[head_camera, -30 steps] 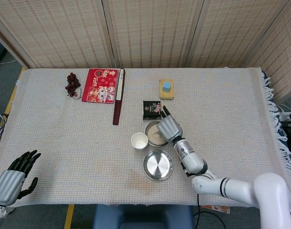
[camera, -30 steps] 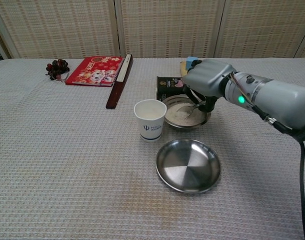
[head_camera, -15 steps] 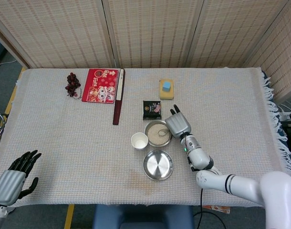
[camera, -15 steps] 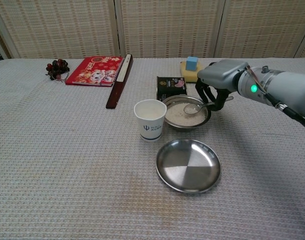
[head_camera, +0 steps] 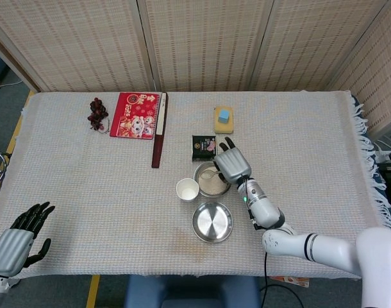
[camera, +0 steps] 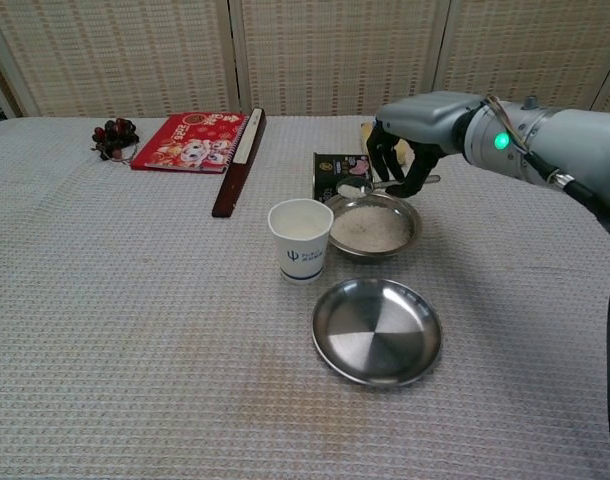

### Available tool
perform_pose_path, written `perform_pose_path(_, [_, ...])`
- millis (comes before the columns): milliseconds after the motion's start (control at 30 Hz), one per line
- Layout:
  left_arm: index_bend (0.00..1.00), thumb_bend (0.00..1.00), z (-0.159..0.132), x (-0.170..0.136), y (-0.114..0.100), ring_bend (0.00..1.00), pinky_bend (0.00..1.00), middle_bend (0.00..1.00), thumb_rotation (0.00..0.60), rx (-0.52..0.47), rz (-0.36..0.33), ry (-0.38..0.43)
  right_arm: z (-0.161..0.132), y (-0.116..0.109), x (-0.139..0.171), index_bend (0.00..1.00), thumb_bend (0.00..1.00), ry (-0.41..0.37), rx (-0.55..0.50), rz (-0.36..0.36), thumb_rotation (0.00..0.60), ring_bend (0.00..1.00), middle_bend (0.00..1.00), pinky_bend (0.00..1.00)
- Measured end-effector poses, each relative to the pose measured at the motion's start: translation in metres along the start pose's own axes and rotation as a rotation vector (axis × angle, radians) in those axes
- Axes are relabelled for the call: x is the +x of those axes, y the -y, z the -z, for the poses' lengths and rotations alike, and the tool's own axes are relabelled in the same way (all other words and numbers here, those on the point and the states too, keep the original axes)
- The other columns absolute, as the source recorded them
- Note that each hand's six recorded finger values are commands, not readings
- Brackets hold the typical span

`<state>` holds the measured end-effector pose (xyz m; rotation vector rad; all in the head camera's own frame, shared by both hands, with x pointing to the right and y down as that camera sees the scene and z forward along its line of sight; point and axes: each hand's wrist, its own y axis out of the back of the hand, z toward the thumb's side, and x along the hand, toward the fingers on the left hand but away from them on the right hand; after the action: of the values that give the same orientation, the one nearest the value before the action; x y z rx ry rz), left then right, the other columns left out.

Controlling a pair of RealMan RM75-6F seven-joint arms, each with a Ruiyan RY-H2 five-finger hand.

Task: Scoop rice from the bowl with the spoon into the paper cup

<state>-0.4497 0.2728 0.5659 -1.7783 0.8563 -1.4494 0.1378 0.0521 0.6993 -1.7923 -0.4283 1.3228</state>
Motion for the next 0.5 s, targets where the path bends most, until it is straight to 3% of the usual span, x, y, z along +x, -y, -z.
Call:
perform_pose_path(233, [0.0,0.48,0.0,0.0,-0.001,0.0,0.15,0.0,0.6,0.002,-0.006,-0.002,-0.028,-0.028,-0.001,0.93,0.34,-0.069,-0.056,0.038,0.6,0.14,0.57,0.0])
perform_pose_path(500, [0.0,0.48,0.001,-0.001,-0.003,0.0,0.15,0.0,0.6,-0.004,-0.009,-0.001,-0.055,-0.021,-0.006,0.93,0.34,-0.108,0.044,0.041,0.6,0.14,0.57,0.0])
